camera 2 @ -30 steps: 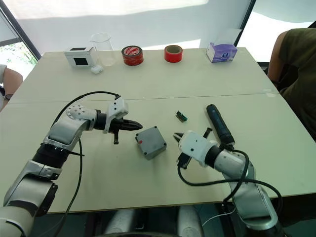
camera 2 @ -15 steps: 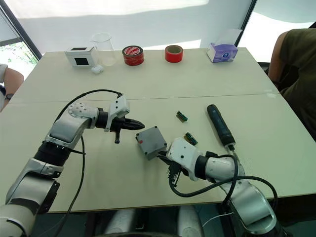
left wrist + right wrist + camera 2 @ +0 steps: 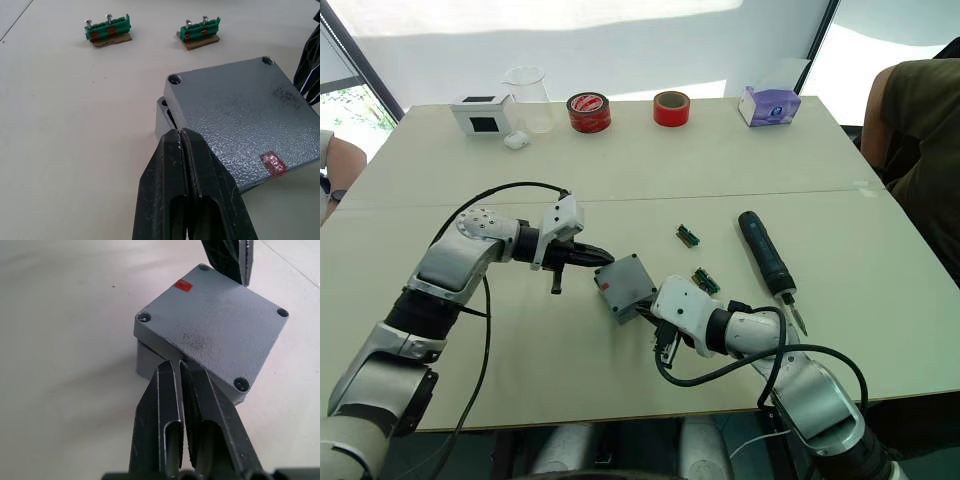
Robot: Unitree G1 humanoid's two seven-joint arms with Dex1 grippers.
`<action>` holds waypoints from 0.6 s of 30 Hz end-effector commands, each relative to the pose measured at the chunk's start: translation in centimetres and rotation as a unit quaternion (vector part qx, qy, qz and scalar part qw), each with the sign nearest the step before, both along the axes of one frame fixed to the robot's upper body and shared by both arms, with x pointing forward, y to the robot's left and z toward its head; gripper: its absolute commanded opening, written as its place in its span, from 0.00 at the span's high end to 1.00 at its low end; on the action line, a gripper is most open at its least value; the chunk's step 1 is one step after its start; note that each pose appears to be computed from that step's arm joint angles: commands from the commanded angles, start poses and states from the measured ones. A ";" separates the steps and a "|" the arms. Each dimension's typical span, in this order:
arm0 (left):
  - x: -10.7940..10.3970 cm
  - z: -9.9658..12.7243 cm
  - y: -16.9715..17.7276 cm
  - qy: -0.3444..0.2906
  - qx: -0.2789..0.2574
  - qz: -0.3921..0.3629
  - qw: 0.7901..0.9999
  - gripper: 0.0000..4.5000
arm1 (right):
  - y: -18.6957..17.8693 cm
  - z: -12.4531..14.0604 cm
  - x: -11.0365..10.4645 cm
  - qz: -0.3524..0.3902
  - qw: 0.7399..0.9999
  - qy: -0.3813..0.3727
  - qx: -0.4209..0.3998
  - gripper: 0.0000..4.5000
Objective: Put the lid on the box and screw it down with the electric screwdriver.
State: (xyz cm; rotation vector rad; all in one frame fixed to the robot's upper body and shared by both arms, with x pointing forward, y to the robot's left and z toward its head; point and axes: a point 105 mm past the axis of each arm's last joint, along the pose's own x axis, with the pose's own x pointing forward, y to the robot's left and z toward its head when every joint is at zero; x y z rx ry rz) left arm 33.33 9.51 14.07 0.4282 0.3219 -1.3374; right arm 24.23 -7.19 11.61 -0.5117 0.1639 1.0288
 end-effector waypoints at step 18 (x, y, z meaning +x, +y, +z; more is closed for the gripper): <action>1.1 1.2 0.0 -0.028 -0.008 0.011 1.000 1.00 | -0.2 0.4 -0.9 0.018 1.000 0.005 -0.005 0.97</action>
